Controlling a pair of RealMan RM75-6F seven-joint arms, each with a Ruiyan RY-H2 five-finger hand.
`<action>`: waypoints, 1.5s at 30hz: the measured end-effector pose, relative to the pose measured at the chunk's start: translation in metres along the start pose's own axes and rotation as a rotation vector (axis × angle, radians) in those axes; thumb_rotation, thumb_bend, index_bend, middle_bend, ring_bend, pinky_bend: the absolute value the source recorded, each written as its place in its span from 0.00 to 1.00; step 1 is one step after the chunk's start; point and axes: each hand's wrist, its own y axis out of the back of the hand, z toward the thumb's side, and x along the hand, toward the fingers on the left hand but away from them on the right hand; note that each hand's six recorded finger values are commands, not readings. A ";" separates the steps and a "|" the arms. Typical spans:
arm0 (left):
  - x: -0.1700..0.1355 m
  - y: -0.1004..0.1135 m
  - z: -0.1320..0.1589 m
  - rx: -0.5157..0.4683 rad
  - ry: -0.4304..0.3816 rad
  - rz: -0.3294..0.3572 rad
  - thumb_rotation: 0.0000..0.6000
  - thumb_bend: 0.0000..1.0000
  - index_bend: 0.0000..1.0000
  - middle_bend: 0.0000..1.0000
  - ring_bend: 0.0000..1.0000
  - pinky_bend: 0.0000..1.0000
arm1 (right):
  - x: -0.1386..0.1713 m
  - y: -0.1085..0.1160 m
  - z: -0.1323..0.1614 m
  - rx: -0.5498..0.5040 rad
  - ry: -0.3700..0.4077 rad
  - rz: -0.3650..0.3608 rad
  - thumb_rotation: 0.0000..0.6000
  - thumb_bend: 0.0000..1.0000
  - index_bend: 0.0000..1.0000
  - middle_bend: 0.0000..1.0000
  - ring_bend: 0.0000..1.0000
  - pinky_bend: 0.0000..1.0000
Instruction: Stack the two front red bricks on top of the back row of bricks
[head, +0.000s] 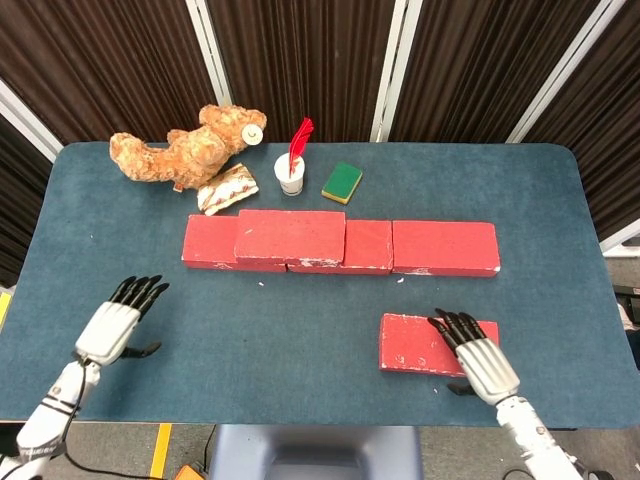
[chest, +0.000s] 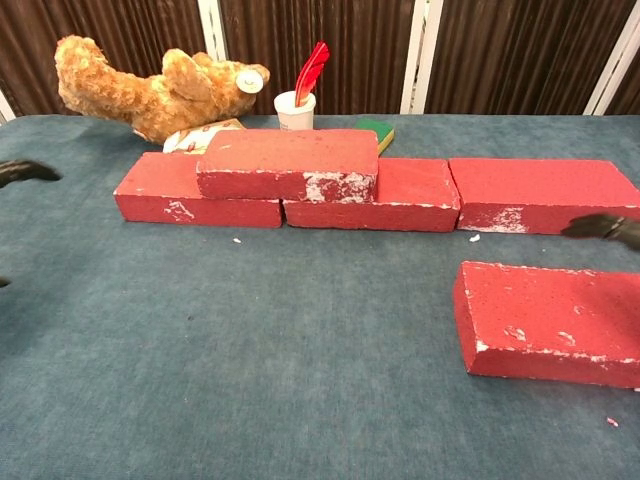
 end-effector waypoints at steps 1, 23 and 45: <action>-0.003 -0.001 -0.003 0.003 0.006 -0.001 1.00 0.21 0.00 0.00 0.00 0.03 | -0.003 -0.005 0.003 -0.005 -0.001 0.011 1.00 0.09 0.00 0.00 0.00 0.00; -0.010 -0.013 -0.026 0.015 0.046 -0.034 1.00 0.23 0.00 0.00 0.00 0.04 | -0.053 -0.029 0.003 0.072 -0.084 0.118 1.00 0.09 0.00 0.00 0.00 0.02; -0.038 -0.021 -0.050 -0.028 0.168 -0.015 1.00 0.26 0.00 0.00 0.00 0.03 | -0.083 0.028 0.006 0.160 -0.044 0.029 1.00 0.20 0.76 0.59 0.54 0.67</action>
